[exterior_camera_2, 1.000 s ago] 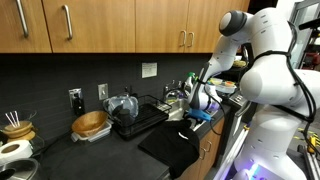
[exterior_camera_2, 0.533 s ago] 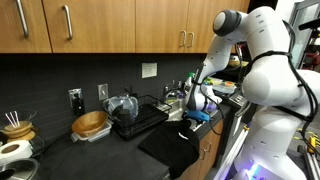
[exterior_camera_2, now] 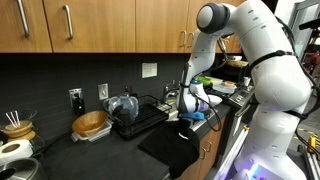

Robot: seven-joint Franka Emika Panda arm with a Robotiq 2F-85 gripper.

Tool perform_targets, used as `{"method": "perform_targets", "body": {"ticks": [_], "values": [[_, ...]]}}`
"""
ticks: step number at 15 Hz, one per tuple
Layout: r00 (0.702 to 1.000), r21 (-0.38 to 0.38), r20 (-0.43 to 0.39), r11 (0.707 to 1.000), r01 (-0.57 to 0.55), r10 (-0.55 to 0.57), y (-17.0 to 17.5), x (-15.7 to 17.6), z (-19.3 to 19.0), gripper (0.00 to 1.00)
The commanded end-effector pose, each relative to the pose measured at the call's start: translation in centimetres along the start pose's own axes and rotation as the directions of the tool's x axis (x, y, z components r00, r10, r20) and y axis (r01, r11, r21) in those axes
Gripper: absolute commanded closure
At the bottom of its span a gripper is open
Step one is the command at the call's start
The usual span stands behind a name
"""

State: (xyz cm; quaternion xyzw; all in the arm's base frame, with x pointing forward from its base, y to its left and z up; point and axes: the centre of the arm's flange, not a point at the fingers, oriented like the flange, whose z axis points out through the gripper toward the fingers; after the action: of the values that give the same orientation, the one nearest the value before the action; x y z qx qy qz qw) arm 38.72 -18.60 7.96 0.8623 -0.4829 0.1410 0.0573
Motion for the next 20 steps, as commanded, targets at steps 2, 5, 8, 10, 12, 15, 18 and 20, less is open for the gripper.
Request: {"method": "perform_targets", "body": {"ticks": [2,5,8,10,12,15,18,20], "values": [[0.998,-0.052,-0.032,0.998,0.043,-0.044,-2.0,-2.4,-1.5,0.00],[0.999,-0.077,-0.028,0.996,0.033,-0.035,-1.8,-3.0,-1.6,0.00],[0.999,-0.100,-0.031,0.995,0.025,-0.029,-1.3,-3.4,-1.7,0.00],[0.999,-0.114,-0.030,0.993,0.036,-0.040,-1.1,-3.6,-1.6,0.00],[0.998,-0.115,-0.024,0.991,0.063,-0.066,-1.0,-4.0,-1.8,0.00],[0.991,-0.095,-0.059,0.989,0.111,-0.117,-2.2,-5.5,-2.8,0.00],[0.983,-0.093,-0.079,0.983,0.159,-0.166,-2.9,-6.1,-3.1,0.00],[0.977,-0.088,-0.103,0.980,0.176,-0.185,-3.4,-6.4,-3.4,0.00]]}}
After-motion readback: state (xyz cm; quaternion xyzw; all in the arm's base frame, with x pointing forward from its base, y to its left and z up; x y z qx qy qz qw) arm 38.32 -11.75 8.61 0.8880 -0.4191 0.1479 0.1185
